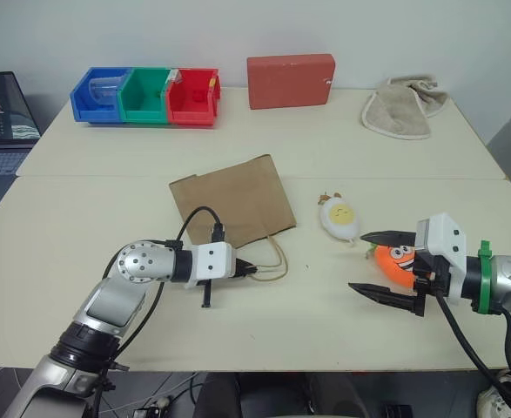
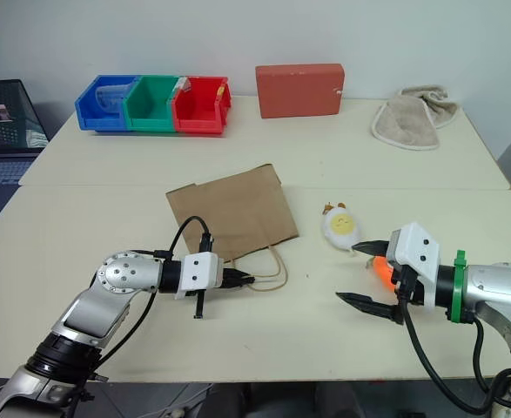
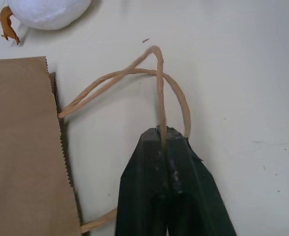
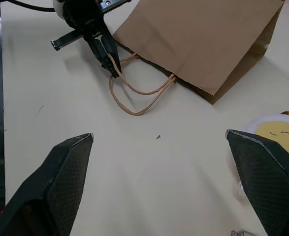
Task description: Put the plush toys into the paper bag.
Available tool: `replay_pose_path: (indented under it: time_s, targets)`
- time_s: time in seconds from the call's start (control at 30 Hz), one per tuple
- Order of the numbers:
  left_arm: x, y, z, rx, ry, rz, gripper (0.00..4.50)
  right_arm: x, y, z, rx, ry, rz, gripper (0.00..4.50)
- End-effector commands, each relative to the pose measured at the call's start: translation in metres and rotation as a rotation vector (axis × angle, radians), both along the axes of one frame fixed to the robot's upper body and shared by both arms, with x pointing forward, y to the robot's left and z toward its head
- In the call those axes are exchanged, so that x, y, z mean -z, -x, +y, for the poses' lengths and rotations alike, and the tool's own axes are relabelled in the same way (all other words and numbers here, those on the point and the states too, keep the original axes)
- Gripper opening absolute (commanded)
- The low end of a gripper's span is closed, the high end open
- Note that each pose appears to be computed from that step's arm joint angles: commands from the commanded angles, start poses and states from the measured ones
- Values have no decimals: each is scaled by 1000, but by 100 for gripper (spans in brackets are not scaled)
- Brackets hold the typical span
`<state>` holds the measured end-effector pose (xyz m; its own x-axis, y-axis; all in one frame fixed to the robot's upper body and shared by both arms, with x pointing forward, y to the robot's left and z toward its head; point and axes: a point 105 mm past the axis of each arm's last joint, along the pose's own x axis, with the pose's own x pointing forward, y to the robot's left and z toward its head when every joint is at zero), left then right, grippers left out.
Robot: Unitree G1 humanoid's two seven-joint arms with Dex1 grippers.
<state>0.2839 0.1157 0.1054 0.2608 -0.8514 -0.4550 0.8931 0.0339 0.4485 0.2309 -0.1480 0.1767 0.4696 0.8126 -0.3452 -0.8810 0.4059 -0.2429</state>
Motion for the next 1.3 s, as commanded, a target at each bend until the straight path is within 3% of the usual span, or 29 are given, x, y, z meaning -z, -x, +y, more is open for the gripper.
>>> replay_pose_path:
  time_s: [0.03,0.13,0.23,0.47,0.6,0.83,1.3]
  targets:
    - [-17,0,-2,13,43,-2,2,-7,3,9,-17,-9,-36,450]
    - [-44,0,3,-6,126,99,2,-6,2,21,-23,-64,-22,450]
    - [-70,-1,5,-23,221,191,0,-1,-5,30,-11,-78,-23,394]
    - [-93,-2,13,-42,291,310,0,9,-23,61,-21,-113,-49,147]
    - [-116,-3,6,-27,374,335,0,23,-52,103,-9,-139,-94,5]
    - [-125,-2,3,-37,388,348,0,26,-92,137,114,-206,-158,5]
    - [-149,-12,2,-77,482,336,0,55,-128,160,277,-184,-177,5]
